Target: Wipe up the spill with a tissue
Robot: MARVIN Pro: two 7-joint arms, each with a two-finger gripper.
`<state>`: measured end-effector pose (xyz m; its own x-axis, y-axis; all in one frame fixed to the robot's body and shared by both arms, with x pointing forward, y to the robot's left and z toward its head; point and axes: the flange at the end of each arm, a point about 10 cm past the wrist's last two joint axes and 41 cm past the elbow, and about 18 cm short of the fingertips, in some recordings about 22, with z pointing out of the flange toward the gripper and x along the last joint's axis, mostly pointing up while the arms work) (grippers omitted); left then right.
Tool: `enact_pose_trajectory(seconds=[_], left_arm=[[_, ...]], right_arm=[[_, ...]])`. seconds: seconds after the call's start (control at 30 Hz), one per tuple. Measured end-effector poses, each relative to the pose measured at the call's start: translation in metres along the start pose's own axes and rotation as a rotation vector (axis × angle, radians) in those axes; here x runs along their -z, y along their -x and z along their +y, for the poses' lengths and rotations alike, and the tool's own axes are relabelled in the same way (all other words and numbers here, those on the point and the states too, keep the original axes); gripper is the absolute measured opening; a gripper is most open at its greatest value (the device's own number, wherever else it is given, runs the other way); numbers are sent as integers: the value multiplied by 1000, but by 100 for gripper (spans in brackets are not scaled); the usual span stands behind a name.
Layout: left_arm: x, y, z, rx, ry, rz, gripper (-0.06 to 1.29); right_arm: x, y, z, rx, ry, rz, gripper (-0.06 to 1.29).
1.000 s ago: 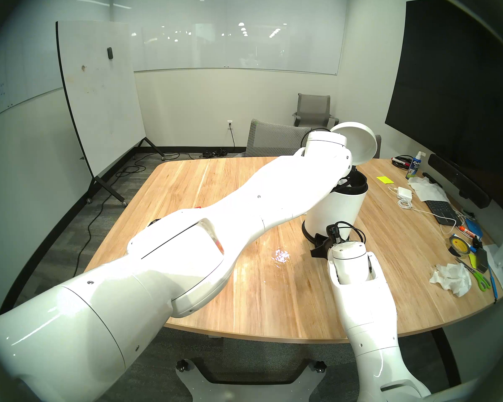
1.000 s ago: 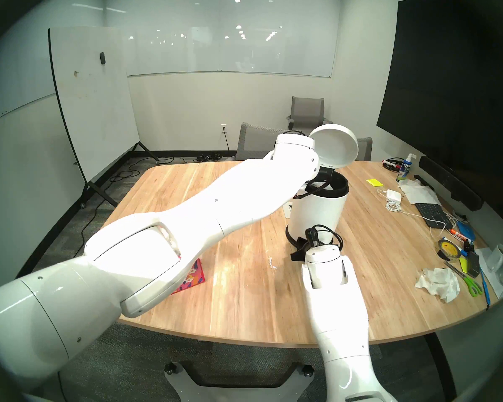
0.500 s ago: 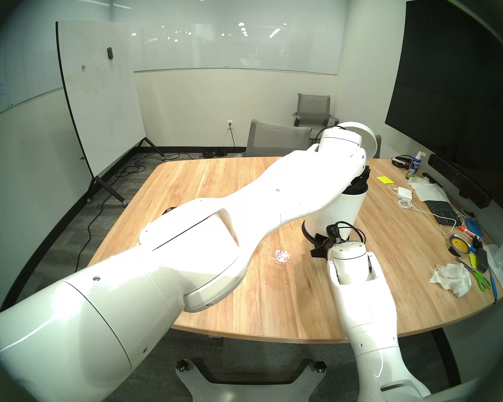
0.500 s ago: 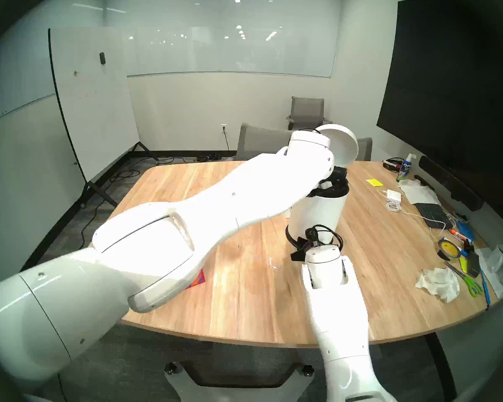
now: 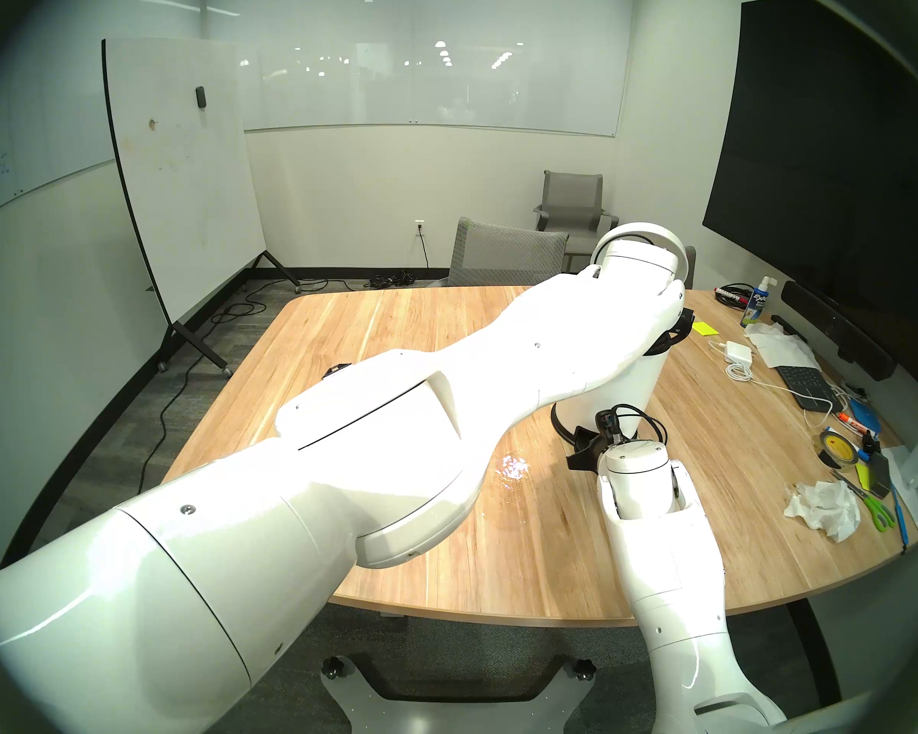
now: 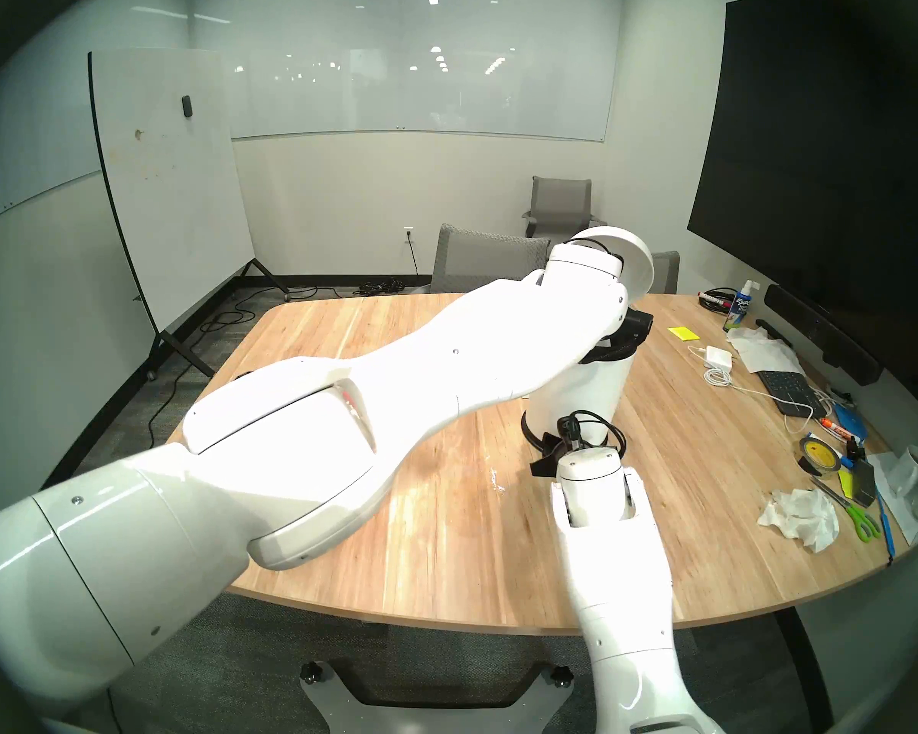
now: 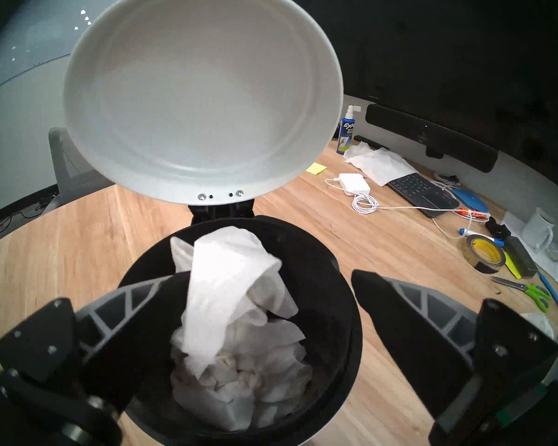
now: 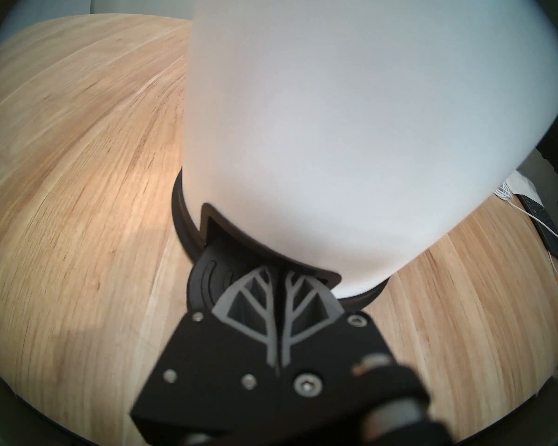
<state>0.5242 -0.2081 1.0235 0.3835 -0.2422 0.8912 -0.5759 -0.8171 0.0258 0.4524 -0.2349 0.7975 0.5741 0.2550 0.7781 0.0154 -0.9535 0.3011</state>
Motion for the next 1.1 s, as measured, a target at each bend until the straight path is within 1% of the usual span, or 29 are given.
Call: enact_pose_trajectory(seconds=[0.17,0.23,0.37,0.43,0.47,0.6,0.67,0.77,0.8,1.03,1.1], left_arm=[[-6,11,1,2,11,-7,127],[-6,11,1,2,14,-3,127],[-3,2,0,-1,17,15,127],[0,-6,0,-5,19,31,127],[3,-13,0,-8,20,45,127],[9,-24,-3,-13,17,68,127],[15,-29,-8,-22,5,76,127],[19,-32,-12,-27,-6,75,127],[23,-32,-19,-32,-21,69,127],[35,-34,-42,-43,-68,56,127],[40,-35,-52,-45,-89,55,127]], right_arm=[[0,0,0,0,0,0,-2],[0,0,0,0,0,0,-2],[0,0,0,0,0,0,-2],[0,0,0,0,0,0,-2],[0,0,0,0,0,0,-2],[0,0,0,0,0,0,-2],[0,0,0,0,0,0,-2],[0,0,0,0,0,0,-2],[0,0,0,0,0,0,-2],[0,0,0,0,0,1,-2],[0,0,0,0,0,2,-2]])
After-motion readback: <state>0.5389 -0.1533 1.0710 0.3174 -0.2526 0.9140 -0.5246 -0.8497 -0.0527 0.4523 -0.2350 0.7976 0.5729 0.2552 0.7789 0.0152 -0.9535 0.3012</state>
